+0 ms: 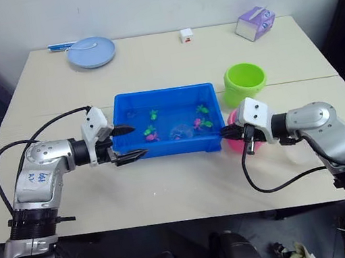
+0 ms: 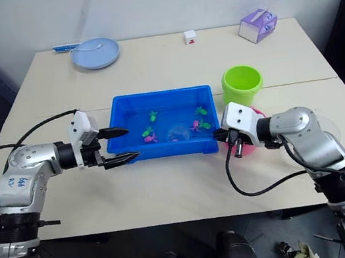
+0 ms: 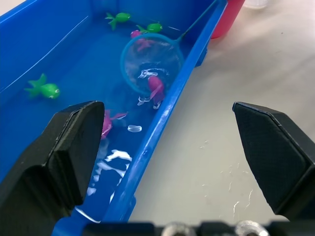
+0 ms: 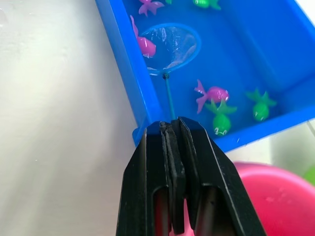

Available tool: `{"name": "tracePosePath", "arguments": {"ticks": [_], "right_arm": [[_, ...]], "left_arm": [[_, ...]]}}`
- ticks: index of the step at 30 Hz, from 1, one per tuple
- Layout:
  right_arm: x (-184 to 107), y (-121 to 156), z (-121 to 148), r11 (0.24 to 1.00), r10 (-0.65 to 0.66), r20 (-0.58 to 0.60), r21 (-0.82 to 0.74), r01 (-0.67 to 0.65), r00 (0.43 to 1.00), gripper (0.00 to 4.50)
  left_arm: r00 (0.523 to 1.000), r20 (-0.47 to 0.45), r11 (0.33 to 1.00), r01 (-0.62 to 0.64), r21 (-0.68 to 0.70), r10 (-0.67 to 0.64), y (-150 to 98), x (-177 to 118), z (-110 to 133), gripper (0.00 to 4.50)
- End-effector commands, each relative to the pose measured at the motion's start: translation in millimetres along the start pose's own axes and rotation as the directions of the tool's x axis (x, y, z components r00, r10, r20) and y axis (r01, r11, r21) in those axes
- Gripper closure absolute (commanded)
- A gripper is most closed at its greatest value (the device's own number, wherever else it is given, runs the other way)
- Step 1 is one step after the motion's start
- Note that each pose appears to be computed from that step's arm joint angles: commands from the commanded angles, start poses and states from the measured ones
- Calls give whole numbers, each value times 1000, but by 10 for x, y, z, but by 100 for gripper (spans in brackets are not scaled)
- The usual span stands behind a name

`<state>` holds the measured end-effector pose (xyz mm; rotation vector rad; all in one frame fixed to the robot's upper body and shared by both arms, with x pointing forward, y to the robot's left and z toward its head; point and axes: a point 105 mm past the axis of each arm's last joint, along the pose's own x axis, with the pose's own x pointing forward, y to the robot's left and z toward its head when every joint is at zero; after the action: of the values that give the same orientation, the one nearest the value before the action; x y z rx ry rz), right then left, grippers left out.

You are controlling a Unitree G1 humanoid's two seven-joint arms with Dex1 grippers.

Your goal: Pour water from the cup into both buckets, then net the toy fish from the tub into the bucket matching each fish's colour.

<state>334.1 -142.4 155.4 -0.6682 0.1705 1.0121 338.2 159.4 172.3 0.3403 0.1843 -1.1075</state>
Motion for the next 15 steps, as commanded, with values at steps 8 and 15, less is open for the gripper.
{"name": "tracePosePath", "arguments": {"ticks": [8,15], "right_arm": [[-150,3,235,940,-66,151,341,10,986,372],[-524,-17,309,923,-229,145,346,168,962,372]], "left_arm": [[997,81,1000,-8,-5,9,42,-94,193,0],[977,179,993,118,-4,-116,-102,207,385,0]]}}
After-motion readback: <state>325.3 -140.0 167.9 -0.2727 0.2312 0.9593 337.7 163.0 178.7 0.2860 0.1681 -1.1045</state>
